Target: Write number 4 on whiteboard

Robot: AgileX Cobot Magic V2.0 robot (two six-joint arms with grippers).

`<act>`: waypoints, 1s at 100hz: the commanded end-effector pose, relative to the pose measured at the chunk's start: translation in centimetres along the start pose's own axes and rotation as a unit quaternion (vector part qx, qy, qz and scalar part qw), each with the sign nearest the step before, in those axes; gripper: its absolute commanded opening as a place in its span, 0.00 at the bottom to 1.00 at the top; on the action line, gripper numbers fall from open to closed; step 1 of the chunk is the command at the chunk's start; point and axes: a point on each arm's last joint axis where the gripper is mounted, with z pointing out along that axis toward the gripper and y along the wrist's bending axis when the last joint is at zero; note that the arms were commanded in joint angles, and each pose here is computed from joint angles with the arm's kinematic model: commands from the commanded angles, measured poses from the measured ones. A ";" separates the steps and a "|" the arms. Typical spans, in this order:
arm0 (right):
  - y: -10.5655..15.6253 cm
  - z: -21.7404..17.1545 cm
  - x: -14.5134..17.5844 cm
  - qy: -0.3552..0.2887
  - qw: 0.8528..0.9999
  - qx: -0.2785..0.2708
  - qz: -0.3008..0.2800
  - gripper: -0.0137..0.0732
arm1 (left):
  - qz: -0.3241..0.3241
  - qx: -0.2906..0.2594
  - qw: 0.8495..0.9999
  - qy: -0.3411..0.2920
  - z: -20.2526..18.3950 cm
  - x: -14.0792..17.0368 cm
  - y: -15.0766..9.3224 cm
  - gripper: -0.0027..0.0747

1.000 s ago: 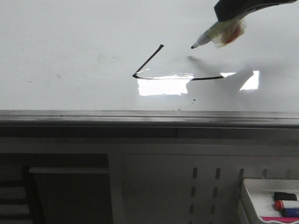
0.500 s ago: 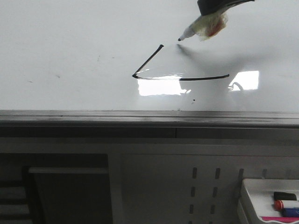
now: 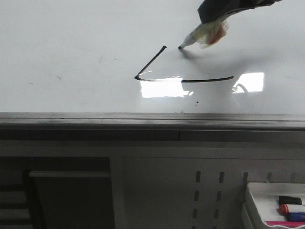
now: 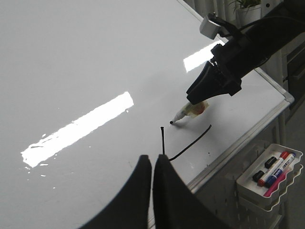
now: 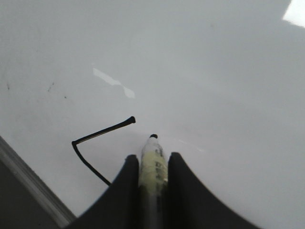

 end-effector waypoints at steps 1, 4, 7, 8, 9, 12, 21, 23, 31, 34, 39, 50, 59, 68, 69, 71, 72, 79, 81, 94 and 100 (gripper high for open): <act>-0.1 -0.4 -0.7 -0.011 1.000 -0.001 -0.005 0.09 | -0.011 -0.020 0.999 -0.046 -0.1 -1.5 0.5 0.01; 0.1 -0.4 -0.6 -0.004 1.000 -0.008 -0.005 0.09 | -0.011 -0.020 0.999 -0.046 -0.1 -1.5 0.5 0.01; 0.3 -0.3 -0.2 0.006 1.000 -0.017 -0.004 0.09 | -0.011 -0.020 0.999 -0.046 -0.1 -1.5 0.5 0.01; 0.3 -0.3 -0.1 0.008 1.000 -0.018 -0.004 0.09 | -0.011 -0.020 0.999 -0.046 -0.1 -1.5 0.5 0.01; 0.4 -0.3 0.1 0.012 1.000 -0.022 -0.004 0.09 | -0.011 -0.020 0.999 -0.046 -0.1 -1.5 0.5 0.01; 0.7 -0.2 0.4 0.020 0.999 -0.029 -0.004 0.09 | -0.011 -0.020 0.999 -0.046 -0.1 -1.5 0.5 0.01; 1.6 0.1 1.8 0.042 0.998 -0.048 -0.002 0.09 | -0.011 -0.020 0.999 -0.046 -0.1 -1.5 0.5 0.01; 1.8 0.1 2.1 0.046 0.998 -0.050 -0.001 0.09 | -0.011 -0.020 0.999 -0.046 -0.1 -1.5 0.5 0.01; 2.6 0.3 3.2 0.058 0.997 -0.059 -0.001 0.09 | -0.011 -0.020 0.999 -0.046 -0.1 -1.5 0.5 0.01; 3.0 0.4 3.5 0.061 0.996 -0.063 -0.004 0.09 | -0.011 -0.020 0.999 -0.046 -0.1 -1.5 0.5 0.01; 3.3 0.5 3.8 0.063 0.996 -0.065 -0.006 0.09 | -0.011 -0.020 0.999 -0.046 -0.1 -1.5 0.5 0.01; 3.4 0.5 3.8 0.059 0.996 -0.060 -0.004 0.09 | -0.011 -0.020 0.999 -0.046 -0.1 -1.5 0.5 0.01; 3.2 0.5 3.6 0.051 0.997 -0.052 -0.003 0.09 | -0.011 -0.020 0.999 -0.046 -0.1 -1.5 0.5 0.01; 3.3 0.0 2.6 0.038 0.997 -0.060 -0.005 0.09 | -0.017 -0.018 0.999 -0.047 -0.1 -1.5 0.5 0.01; 3.3 0.0 2.5 0.037 0.997 -0.061 -0.004 0.09 | -0.019 -0.018 0.999 -0.047 -0.1 -1.5 0.5 0.01; 3.5 -0.2 2.1 0.032 0.997 -0.066 -0.004 0.09 | -0.023 -0.016 0.998 -0.048 -0.1 -1.5 0.5 0.01; 3.5 -0.5 1.8 0.028 0.997 -0.069 -0.005 0.09 | -0.025 -0.015 0.998 -0.049 -0.1 -1.5 0.4 0.01; 4.3 -2.1 -0.2 -0.001 0.996 -0.093 -0.016 0.09 | -0.037 -0.010 0.998 -0.049 -0.1 -1.5 0.4 0.01; 4.6 -2.6 -0.6 -0.009 0.995 -0.100 -0.020 0.09 | -0.040 -0.008 0.998 -0.047 0.0 -1.5 0.3 0.01; 6.9 -5.5 -3.0 -0.034 0.983 -0.164 -0.077 0.09 | -0.047 0.020 0.999 0.018 1.5 -0.6 0.0 0.04; 8.0 -6.4 -3.0 -0.025 0.974 -0.191 -0.120 0.09 | -0.062 0.043 0.995 0.067 2.9 0.1 -0.2 0.13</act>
